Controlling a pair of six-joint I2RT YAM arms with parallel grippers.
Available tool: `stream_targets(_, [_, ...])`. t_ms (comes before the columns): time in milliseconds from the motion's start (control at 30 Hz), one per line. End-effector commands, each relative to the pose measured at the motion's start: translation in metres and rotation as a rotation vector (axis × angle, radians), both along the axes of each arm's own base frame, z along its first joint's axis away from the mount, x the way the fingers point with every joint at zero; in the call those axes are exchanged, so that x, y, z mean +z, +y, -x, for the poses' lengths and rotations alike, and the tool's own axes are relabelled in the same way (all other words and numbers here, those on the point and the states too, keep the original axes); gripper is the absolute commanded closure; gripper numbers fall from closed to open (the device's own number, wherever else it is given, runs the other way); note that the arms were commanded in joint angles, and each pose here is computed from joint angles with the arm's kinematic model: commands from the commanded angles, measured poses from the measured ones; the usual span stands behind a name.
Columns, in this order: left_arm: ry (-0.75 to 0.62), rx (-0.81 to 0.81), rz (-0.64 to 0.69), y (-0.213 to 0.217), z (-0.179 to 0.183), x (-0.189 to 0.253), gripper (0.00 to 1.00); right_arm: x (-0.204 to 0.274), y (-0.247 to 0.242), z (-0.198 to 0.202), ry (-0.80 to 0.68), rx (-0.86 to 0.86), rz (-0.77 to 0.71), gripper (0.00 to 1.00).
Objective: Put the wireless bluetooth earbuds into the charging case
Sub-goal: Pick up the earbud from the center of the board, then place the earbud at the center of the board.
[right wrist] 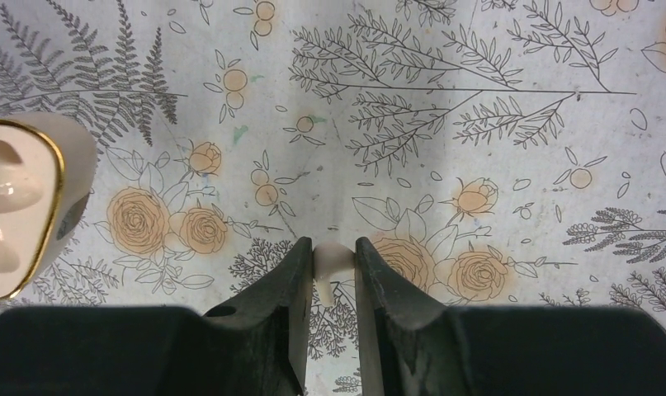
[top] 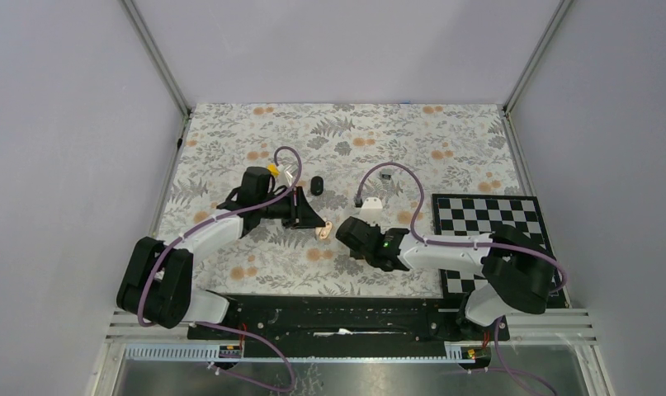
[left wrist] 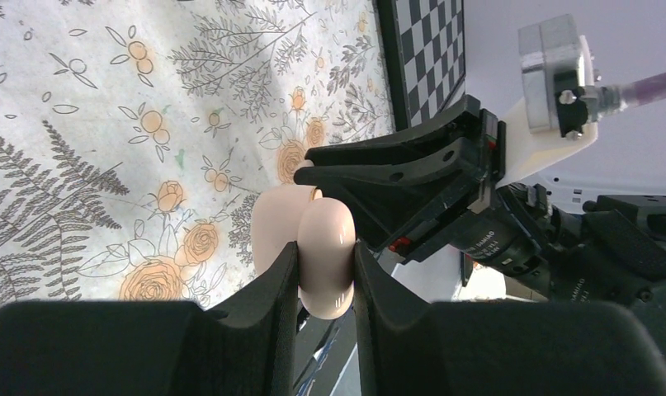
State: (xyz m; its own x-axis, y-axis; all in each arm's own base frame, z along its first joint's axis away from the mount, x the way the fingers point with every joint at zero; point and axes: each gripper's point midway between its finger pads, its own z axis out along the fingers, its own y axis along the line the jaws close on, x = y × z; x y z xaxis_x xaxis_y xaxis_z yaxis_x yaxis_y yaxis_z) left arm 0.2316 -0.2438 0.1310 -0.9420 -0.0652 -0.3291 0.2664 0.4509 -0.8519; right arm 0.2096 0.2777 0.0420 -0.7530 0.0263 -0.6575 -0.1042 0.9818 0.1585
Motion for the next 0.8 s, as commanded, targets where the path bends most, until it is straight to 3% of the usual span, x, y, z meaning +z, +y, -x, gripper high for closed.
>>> stream_targets(0, [-0.06, 0.059, -0.021, -0.002, -0.011, 0.006, 1.0, 0.02, 0.0, -0.01, -0.046, -0.045, -0.069, 0.9])
stream_targets(167, [0.015, 0.092, -0.014, -0.009, -0.01, 0.0, 1.0, 0.039, 0.005, -0.021, -0.117, -0.04, -0.135, 0.9])
stream_targets(500, [0.019, 0.121, -0.032, -0.007, -0.013, 0.0, 1.0, -0.001, -0.023, -0.044, -0.021, -0.172, -0.062, 0.87])
stream_targets(567, [0.016, 0.124, -0.036, -0.006, -0.014, 0.0, 1.0, -0.003, -0.024, -0.045, -0.008, -0.181, -0.051, 0.82])
stream_targets(667, [0.018, 0.12, -0.04, -0.006, -0.013, -0.001, 1.0, -0.007, -0.018, -0.042, 0.026, -0.155, -0.054, 0.55])
stream_targets(767, [0.025, 0.116, -0.042, -0.006, -0.014, -0.003, 1.0, -0.003, -0.006, -0.04, 0.032, -0.107, -0.108, 0.42])
